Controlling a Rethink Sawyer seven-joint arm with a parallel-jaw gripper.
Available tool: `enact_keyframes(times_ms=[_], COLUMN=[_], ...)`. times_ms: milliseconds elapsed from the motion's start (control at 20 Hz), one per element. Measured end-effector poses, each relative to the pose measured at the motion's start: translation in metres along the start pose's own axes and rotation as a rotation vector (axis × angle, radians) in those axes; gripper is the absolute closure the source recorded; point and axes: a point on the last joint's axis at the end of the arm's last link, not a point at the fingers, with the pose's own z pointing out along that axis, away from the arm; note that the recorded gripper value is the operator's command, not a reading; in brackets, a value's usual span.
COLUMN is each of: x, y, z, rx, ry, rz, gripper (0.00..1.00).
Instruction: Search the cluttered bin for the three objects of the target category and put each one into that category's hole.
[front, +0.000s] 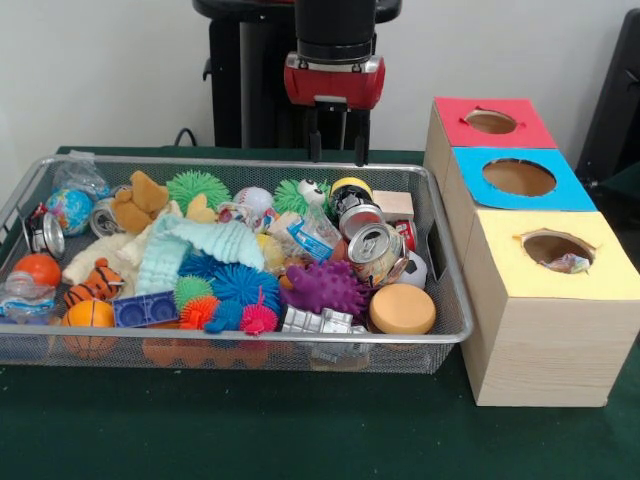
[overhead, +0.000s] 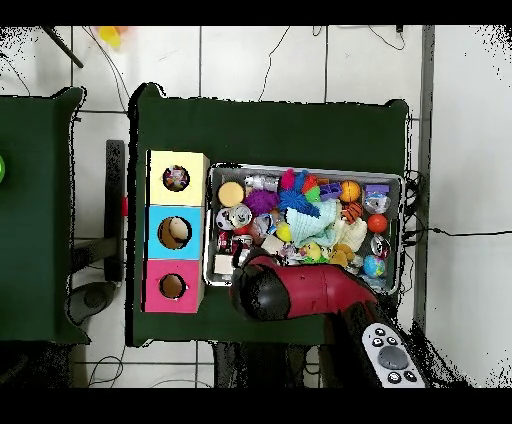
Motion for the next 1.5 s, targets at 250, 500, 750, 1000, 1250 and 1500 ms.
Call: enact_keyframes(times_ms=[250,500,750,1000,1250,1500], x=[-0.007,-0.019,-0.023,-0.014,0.007,0.031], y=[-0.008,-0.020,-0.038,-0.052,-0.056,-0.055], z=[-0.005,-0.017,-0.024,-0.015,0.005,0.027], rx=[-0.012,-0.032,-0.044,-0.040,-0.039,-0.055], ry=[-0.020,-0.048,-0.058,-0.043,-0.005,0.026], rz=[-0.013,0.011,0.034,0.016,-0.050,-0.121], gripper=[0.00,0.00,0.00,0.00,0.00,0.00])
